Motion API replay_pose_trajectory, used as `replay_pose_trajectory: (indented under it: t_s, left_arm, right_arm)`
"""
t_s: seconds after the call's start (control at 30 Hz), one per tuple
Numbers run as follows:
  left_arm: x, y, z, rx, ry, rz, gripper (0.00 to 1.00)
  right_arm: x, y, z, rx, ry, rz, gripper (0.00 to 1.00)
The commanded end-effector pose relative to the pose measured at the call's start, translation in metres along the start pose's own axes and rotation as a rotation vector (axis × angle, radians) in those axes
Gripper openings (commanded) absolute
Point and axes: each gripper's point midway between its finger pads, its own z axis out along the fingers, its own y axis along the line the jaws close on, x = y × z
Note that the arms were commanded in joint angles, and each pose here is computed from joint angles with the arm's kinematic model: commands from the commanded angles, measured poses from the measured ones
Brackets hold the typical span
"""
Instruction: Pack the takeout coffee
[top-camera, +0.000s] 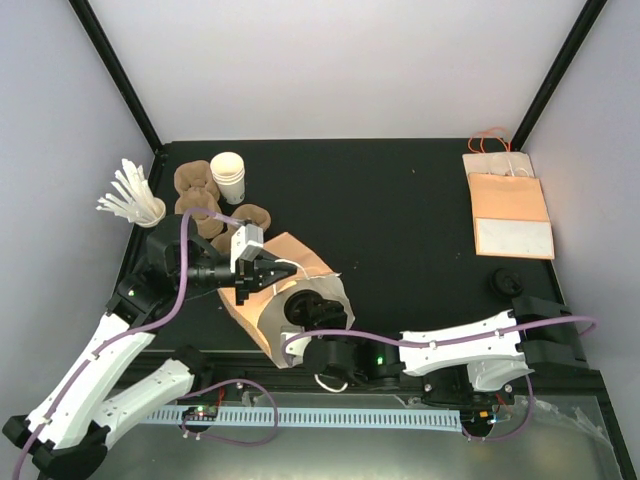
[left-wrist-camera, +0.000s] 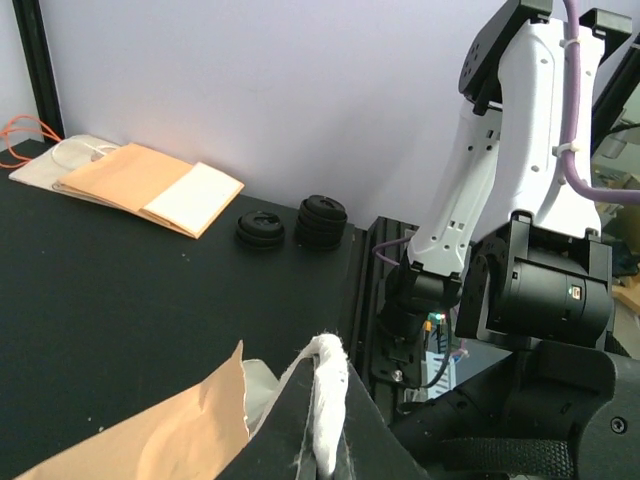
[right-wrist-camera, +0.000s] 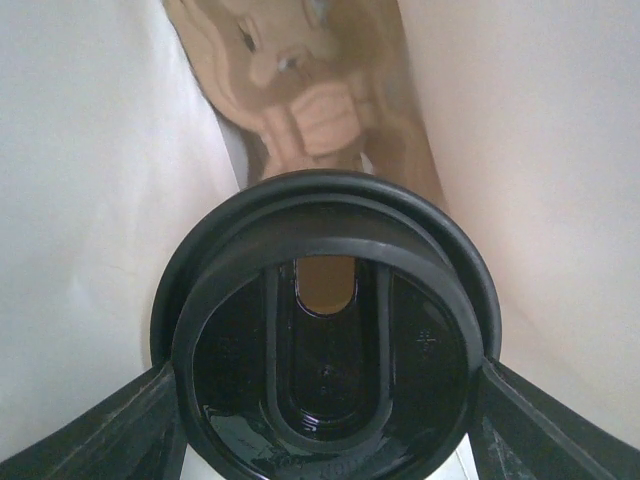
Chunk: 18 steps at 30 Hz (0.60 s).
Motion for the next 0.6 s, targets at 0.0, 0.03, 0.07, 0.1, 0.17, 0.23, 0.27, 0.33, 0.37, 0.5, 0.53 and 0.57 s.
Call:
replay_pose_trajectory:
  t_s: [0.0, 0.03, 0.07, 0.1, 0.17, 0.23, 0.27, 0.33, 0.37, 0.5, 0.53, 0.57]
  left_arm:
    - [-0.017, -0.015, -0.004, 0.056, -0.032, 0.041, 0.02]
    - [-0.016, -0.017, -0.003, 0.081, -0.026, 0.041, 0.02]
    - [-0.013, -0.021, -0.002, 0.109, -0.016, 0.039, 0.02]
    - [-0.009, -0.022, 0.0, 0.134, 0.0, 0.027, 0.02]
    - [-0.001, -0.025, 0.002, 0.171, 0.028, 0.013, 0.02]
    - [0.007, -0.029, 0.003, 0.21, 0.048, 0.003, 0.01]
    - [0.01, -0.031, 0.003, 0.229, 0.054, 0.002, 0.02]
    - [0.017, -0.032, 0.003, 0.243, 0.067, -0.004, 0.02]
    - [0.02, -0.031, 0.004, 0.242, 0.072, -0.004, 0.02]
    - [0.021, -0.03, 0.004, 0.242, 0.075, 0.005, 0.02]
    - [0.019, -0.03, 0.004, 0.239, 0.072, 0.011, 0.02]
    - [0.016, -0.031, 0.004, 0.237, 0.069, 0.017, 0.02]
  right_arm:
    - [-0.006, -0.008, -0.003, 0.004, -0.018, -0.029, 0.45]
    - [-0.007, -0.011, -0.003, 0.008, -0.019, -0.031, 0.45]
    - [-0.009, -0.015, -0.003, 0.006, -0.021, -0.031, 0.45]
    - [-0.012, -0.018, -0.004, -0.004, -0.027, -0.033, 0.45]
    - [-0.021, -0.023, -0.005, -0.028, -0.048, -0.035, 0.45]
    - [-0.027, -0.023, -0.006, -0.055, -0.056, -0.051, 0.45]
    - [-0.03, -0.022, -0.005, -0.064, -0.056, -0.059, 0.45]
    - [-0.036, -0.02, -0.003, -0.089, -0.05, -0.078, 0.44]
    - [-0.041, -0.021, -0.003, -0.097, -0.052, -0.078, 0.44]
    - [-0.055, -0.021, -0.004, -0.136, -0.075, -0.078, 0.43]
    - [-0.059, -0.022, -0.004, -0.142, -0.084, -0.076, 0.43]
    - [-0.061, -0.022, -0.004, -0.146, -0.091, -0.076, 0.43]
